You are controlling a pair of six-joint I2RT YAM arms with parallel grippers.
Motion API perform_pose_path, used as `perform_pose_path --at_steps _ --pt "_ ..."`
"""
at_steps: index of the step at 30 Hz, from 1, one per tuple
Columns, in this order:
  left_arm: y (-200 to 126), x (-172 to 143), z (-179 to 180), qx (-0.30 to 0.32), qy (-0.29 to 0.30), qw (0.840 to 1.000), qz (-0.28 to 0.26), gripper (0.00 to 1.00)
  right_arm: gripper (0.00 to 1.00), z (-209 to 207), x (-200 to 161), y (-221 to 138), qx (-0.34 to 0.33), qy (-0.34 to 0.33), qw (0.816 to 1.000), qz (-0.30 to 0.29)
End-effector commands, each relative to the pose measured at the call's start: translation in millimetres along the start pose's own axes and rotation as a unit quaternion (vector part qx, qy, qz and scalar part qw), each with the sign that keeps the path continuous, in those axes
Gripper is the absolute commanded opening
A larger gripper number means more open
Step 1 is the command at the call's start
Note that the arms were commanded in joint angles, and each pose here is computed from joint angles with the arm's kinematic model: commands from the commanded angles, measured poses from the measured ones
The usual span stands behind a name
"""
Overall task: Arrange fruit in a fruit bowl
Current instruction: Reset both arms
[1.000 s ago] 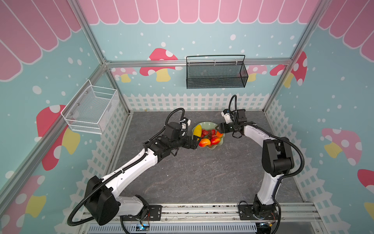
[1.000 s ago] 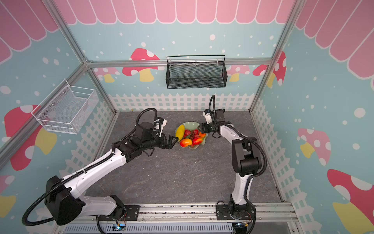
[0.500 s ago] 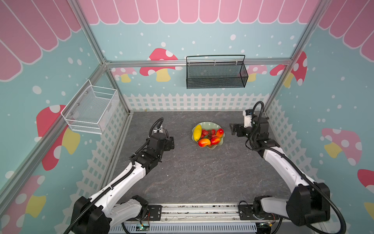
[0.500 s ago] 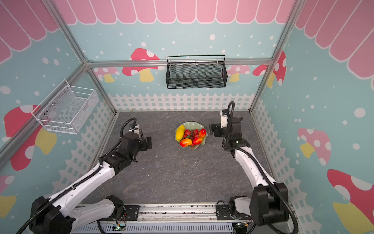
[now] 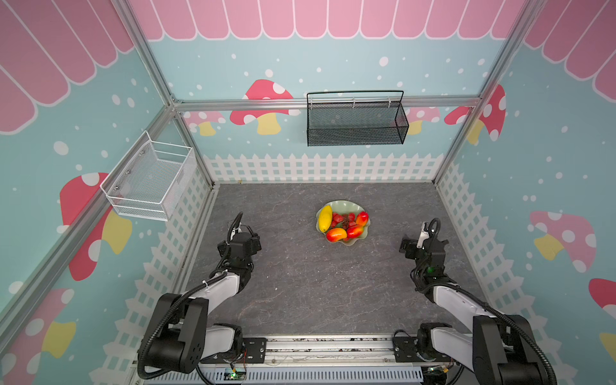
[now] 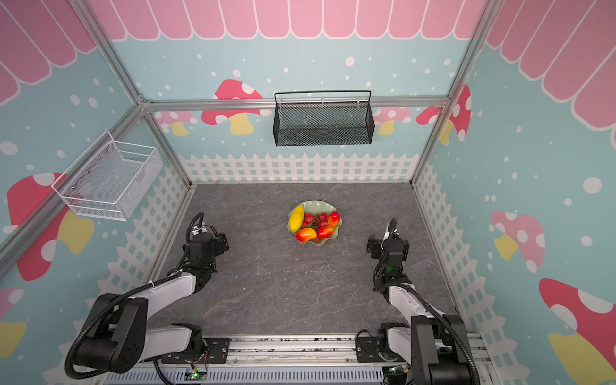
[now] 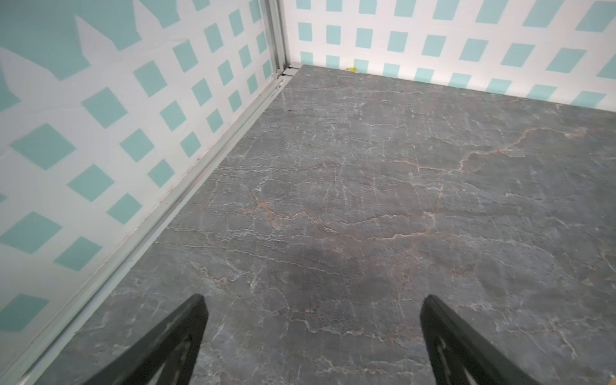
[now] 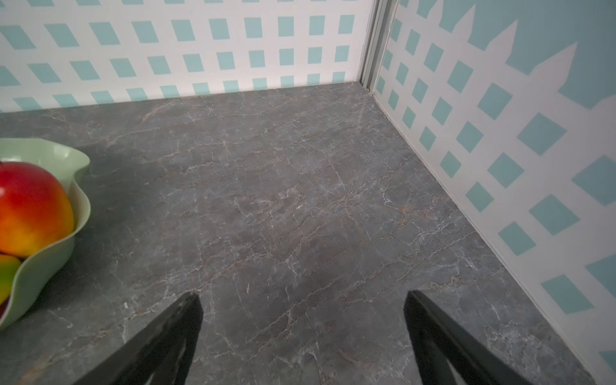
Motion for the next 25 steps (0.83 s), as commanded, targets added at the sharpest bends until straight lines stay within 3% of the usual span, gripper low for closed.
perform_pose_path --at_steps 1,7,10,12,13,16,21,25 --pt "-1 23 -3 -0.043 -0.004 0.993 -0.108 1.00 0.98 1 16 -7 0.025 -0.022 0.992 -0.120" --pt "9 1 -11 -0.081 0.011 0.980 -0.184 1.00 0.98 12 12 4 0.071 -0.073 0.985 -0.141" --pt "15 3 -10 -0.069 0.007 0.989 -0.129 1.00 0.98 15 3 15 0.088 -0.085 0.984 -0.128" --pt "19 8 -7 -0.037 -0.005 0.990 -0.138 1.00 0.98 15 -5 14 0.101 -0.094 0.979 -0.147" --pt "19 5 -6 -0.030 -0.005 0.993 -0.114 1.00 0.98 15 -6 14 0.101 -0.094 0.982 -0.131" --pt "24 8 -8 -0.011 -0.001 0.993 -0.118 1.00 0.98 15 -5 18 0.099 -0.090 0.982 -0.131" --pt "27 9 -10 -0.021 0.005 0.995 -0.097 1.00 0.98 16 -5 21 0.099 -0.093 0.984 -0.117" --pt "22 7 -13 -0.044 0.014 0.992 -0.113 1.00 0.98 16 -5 20 0.100 -0.093 0.983 -0.120"
Point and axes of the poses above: each gripper's point midway between its finger pads, its own y axis out along the fingers, its own z axis along the line the jaws close on, x = y × z, the point moved 9 cm from there along -y, back along the fingers, and after that the axes turned 10 degrees about y, right-handed, at the moved point
